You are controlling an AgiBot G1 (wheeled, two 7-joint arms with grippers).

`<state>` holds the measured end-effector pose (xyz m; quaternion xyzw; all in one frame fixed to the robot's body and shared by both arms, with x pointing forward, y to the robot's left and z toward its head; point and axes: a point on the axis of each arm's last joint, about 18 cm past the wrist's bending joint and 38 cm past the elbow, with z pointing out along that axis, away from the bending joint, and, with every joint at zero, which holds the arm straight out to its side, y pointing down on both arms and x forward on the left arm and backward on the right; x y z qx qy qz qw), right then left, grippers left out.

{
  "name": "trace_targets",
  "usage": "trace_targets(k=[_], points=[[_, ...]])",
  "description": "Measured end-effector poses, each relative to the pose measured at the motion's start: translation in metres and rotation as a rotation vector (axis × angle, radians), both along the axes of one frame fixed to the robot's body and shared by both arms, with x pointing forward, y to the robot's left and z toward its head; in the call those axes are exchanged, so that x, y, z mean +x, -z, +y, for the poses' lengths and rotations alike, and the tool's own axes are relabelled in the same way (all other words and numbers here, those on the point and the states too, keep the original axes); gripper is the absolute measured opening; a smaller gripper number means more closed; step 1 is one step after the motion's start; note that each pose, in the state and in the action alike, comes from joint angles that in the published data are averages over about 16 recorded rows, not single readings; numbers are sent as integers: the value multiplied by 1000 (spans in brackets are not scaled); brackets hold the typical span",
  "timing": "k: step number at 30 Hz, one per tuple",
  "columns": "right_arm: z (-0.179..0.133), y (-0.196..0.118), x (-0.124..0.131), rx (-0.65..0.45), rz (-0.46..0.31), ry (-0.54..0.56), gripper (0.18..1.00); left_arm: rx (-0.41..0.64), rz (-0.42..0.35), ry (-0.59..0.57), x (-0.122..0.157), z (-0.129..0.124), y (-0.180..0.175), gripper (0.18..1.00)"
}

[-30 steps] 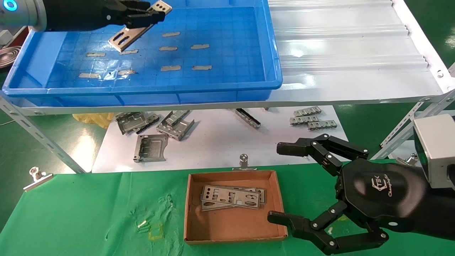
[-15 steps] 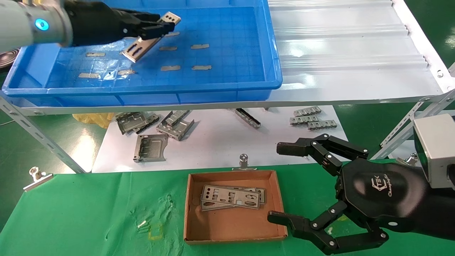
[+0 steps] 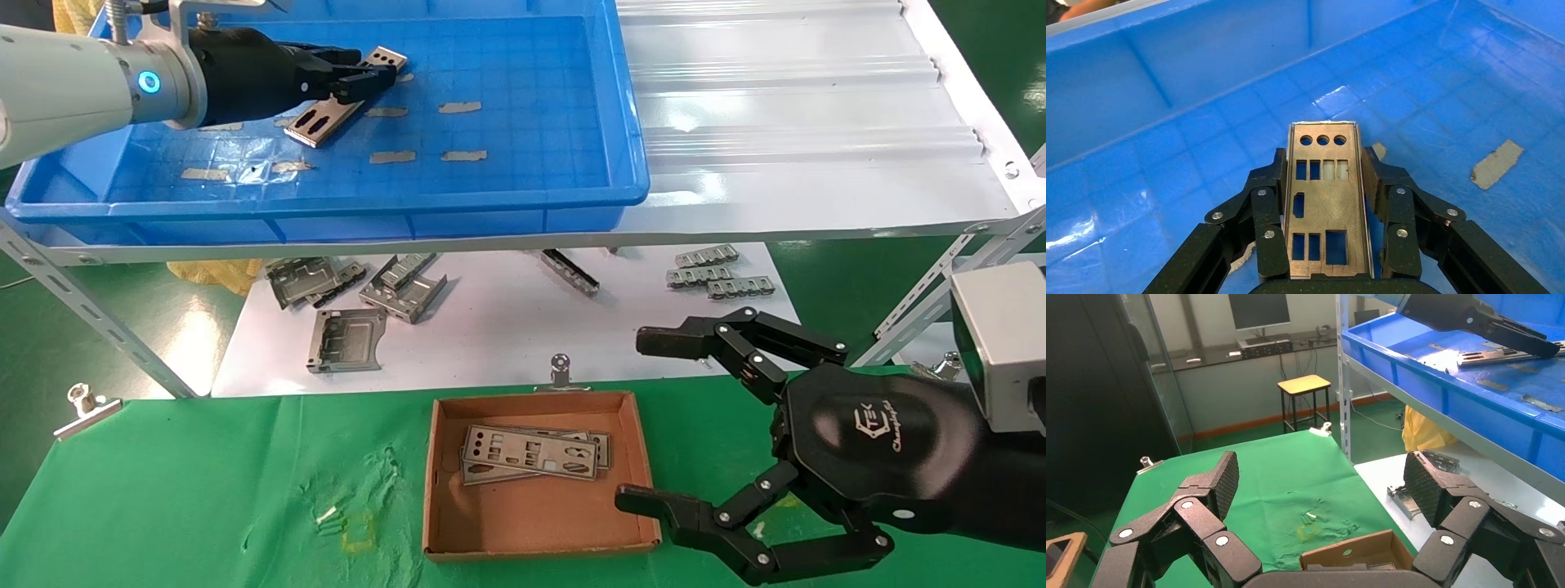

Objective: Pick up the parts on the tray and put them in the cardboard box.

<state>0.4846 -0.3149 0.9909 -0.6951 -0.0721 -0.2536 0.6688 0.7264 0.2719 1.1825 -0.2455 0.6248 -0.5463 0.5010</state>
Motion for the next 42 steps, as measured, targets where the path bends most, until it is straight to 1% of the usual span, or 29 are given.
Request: trace_targets(k=[4, 10, 16, 26, 28, 32, 34, 40, 42], points=[[0, 0, 0, 0, 0, 0, 1001, -9, -5, -14, 2, 1, 0, 484], [0, 0, 0, 0, 0, 0, 1001, -23, -17, -33, 5, 2, -2, 533], [0, 0, 0, 0, 0, 0, 1001, -37, -30, -52, 6, 4, -4, 619], [0, 0, 0, 0, 0, 0, 1001, -72, -36, -67, 9, 6, -6, 798], [0, 0, 0, 0, 0, 0, 1001, -79, -34, -65, 9, 6, -6, 817], [0, 0, 0, 0, 0, 0, 1001, -89, -27, -57, 8, 5, -5, 846], [0, 0, 0, 0, 0, 0, 1001, -90, -22, -51, 8, 4, -5, 845], [0, 0, 0, 0, 0, 0, 1001, -77, -7, -29, 5, 2, -3, 810], [0, 0, 0, 0, 0, 0, 1001, -69, 0, -18, 4, 1, -2, 780]])
